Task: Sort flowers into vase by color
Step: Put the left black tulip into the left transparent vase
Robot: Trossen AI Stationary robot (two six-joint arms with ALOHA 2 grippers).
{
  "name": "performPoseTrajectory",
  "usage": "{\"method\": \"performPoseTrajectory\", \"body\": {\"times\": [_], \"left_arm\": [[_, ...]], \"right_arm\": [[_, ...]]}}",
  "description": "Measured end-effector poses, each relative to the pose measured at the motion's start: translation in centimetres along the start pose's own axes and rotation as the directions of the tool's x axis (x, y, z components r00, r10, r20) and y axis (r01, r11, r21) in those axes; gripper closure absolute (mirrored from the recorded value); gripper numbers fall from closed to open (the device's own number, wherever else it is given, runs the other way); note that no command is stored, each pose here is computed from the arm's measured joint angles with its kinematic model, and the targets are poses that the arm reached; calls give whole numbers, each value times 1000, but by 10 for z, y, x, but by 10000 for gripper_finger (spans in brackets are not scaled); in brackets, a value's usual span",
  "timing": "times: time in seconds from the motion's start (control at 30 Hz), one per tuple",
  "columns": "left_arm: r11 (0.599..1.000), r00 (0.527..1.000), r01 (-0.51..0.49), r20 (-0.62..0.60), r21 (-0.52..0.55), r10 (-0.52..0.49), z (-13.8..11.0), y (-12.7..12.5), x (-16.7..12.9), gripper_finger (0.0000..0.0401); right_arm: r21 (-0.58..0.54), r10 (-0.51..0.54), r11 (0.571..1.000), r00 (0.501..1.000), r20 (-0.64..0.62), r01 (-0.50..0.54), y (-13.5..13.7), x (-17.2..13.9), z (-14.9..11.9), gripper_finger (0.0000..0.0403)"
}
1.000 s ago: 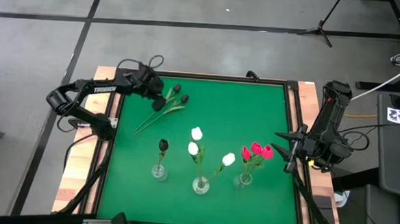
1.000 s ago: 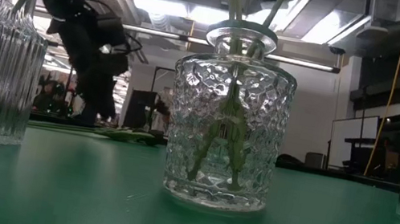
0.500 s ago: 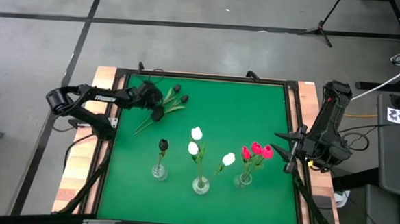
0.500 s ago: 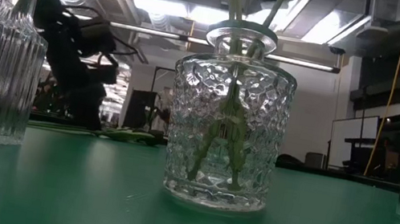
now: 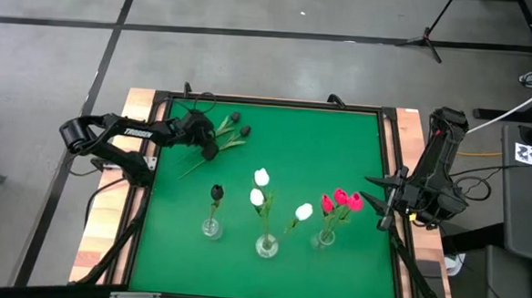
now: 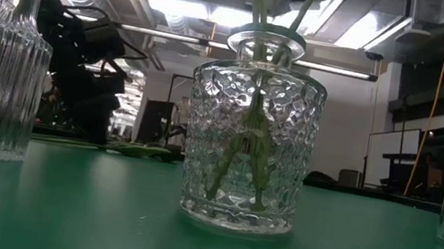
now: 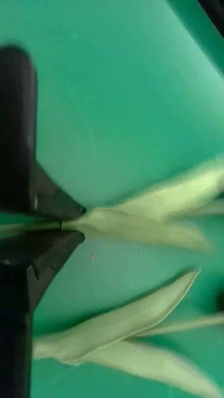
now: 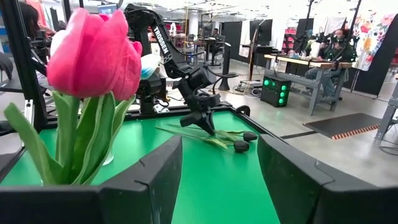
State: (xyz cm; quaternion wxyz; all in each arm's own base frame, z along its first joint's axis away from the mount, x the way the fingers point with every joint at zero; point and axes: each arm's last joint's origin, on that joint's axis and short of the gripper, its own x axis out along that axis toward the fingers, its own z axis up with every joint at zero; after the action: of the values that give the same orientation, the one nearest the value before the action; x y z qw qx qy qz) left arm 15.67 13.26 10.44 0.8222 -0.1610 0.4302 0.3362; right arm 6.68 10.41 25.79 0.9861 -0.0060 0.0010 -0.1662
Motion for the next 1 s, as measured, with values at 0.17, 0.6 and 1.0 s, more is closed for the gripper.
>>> {"method": "performPoseTrajectory", "body": {"times": [0.17, 0.6, 1.0], "left_arm": [[993, 1000, -1, 15, -121, 3, 1, 0, 0, 384], [941, 804, 209, 595, -265, -11, 44, 2, -91, 396], [906, 167, 421, 978, 43, -124, 19, -6, -221, 399]], "right_arm": [[0, 0, 1000, 1000, 0, 0, 0, 0, 0, 194], [9, 2, 1000, 1000, 1, -2, 0, 0, 0, 194], [13, 3, 1000, 1000, 1, -3, 0, 0, 0, 194]]}}
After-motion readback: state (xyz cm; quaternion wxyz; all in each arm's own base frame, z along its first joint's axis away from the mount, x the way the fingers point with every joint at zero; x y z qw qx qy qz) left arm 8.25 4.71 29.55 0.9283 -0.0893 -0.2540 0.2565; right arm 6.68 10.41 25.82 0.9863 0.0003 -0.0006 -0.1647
